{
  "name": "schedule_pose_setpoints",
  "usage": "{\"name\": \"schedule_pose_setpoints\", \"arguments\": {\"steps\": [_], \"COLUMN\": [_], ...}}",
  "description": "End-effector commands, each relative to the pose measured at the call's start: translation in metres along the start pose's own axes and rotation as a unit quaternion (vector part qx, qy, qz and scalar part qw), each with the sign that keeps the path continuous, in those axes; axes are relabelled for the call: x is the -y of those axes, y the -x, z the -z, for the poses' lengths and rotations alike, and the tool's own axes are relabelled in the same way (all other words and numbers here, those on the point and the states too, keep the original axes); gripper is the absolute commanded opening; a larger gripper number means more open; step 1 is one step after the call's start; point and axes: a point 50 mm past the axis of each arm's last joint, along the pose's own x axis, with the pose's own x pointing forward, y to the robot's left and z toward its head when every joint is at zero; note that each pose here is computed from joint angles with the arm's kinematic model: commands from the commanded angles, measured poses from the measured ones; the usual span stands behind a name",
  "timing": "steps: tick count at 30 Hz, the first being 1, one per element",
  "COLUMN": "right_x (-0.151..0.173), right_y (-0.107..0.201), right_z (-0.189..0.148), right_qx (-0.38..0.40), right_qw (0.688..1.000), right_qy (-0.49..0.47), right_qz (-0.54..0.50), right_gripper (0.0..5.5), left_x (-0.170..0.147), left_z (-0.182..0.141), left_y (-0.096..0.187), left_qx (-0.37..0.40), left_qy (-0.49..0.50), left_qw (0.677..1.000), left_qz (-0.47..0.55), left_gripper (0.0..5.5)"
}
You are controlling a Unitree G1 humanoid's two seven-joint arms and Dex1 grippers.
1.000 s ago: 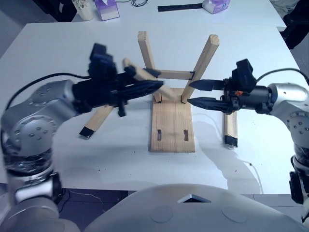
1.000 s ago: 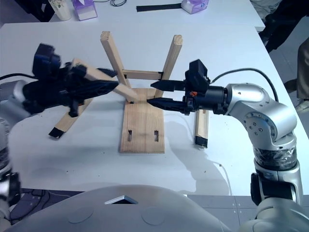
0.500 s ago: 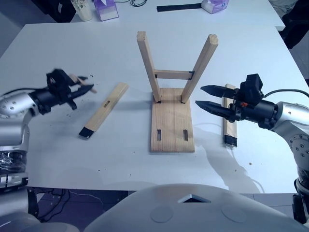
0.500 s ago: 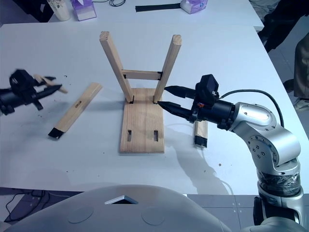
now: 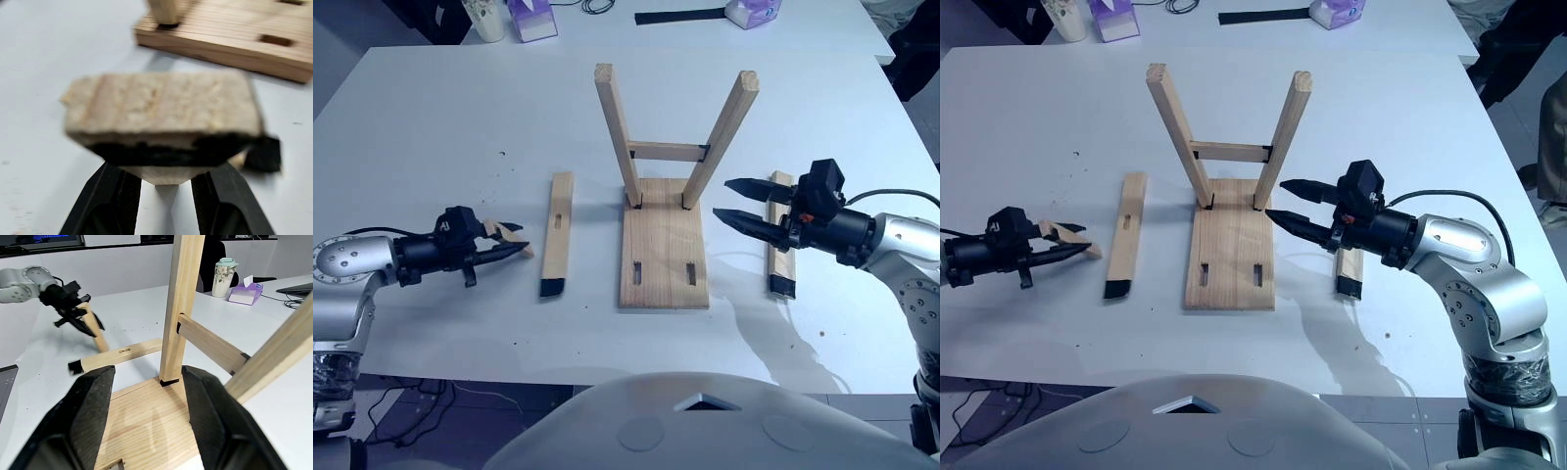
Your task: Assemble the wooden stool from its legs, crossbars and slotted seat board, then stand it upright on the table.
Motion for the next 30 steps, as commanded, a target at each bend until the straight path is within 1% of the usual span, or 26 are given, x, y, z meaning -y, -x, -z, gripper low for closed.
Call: {"name": "schedule_pose_setpoints", "arguments": {"steps": [1,3,7,9,11,14,16,20,23,26,30], "right_x": [0.001,0.002,0.003,0.003,0.004,0.005,0.005,0.006,0.005,0.003,0.001], "right_y": [0.0,0.001,0.001,0.001,0.0,-0.003,-0.005,-0.007,-0.008,-0.008,-0.009], "right_z": [0.002,0.002,0.003,0.003,0.004,0.004,0.004,0.003,0.005,0.007,0.01], "right_qx": [-0.002,-0.006,-0.013,-0.014,-0.014,-0.015,-0.015,-0.013,-0.015,-0.015,-0.017], "right_qw": [1.0,1.0,1.0,1.0,1.0,1.0,1.0,1.0,1.0,1.0,1.0], "right_qy": [0.006,0.008,0.013,0.014,0.014,0.016,0.018,0.02,0.021,0.021,0.02], "right_qz": [0.006,0.007,0.006,0.005,0.005,0.001,-0.005,-0.01,-0.013,-0.011,-0.008], "right_gripper": [2.5,2.5,2.5,2.5,2.5,2.5,2.5,2.5,2.5,2.5,2.5], "left_x": [-0.004,-0.011,-0.028,-0.032,-0.032,-0.028,-0.029,-0.043,-0.051,-0.054,-0.053], "left_z": [-0.003,-0.009,-0.033,-0.046,-0.054,-0.055,-0.052,-0.047,-0.053,-0.058,-0.047], "left_y": [0.002,0.003,0.004,0.0,-0.011,-0.031,-0.036,-0.038,-0.038,-0.037,-0.039], "left_qx": [-0.011,0.006,0.081,0.125,0.147,0.14,0.124,0.103,0.104,0.1,0.064], "left_qy": [-0.004,-0.014,-0.021,-0.014,-0.01,-0.02,-0.029,-0.04,-0.061,-0.076,-0.083], "left_qw": [1.0,0.999,0.994,0.99,0.988,0.99,0.991,0.993,0.992,0.99,0.991], "left_qz": [-0.005,-0.03,-0.069,-0.06,-0.036,0.015,0.039,0.044,0.047,0.058,0.088], "left_gripper": [1.3,1.3,1.3,1.3,1.3,1.3,1.3,1.3,1.3,1.3,1.3]}}
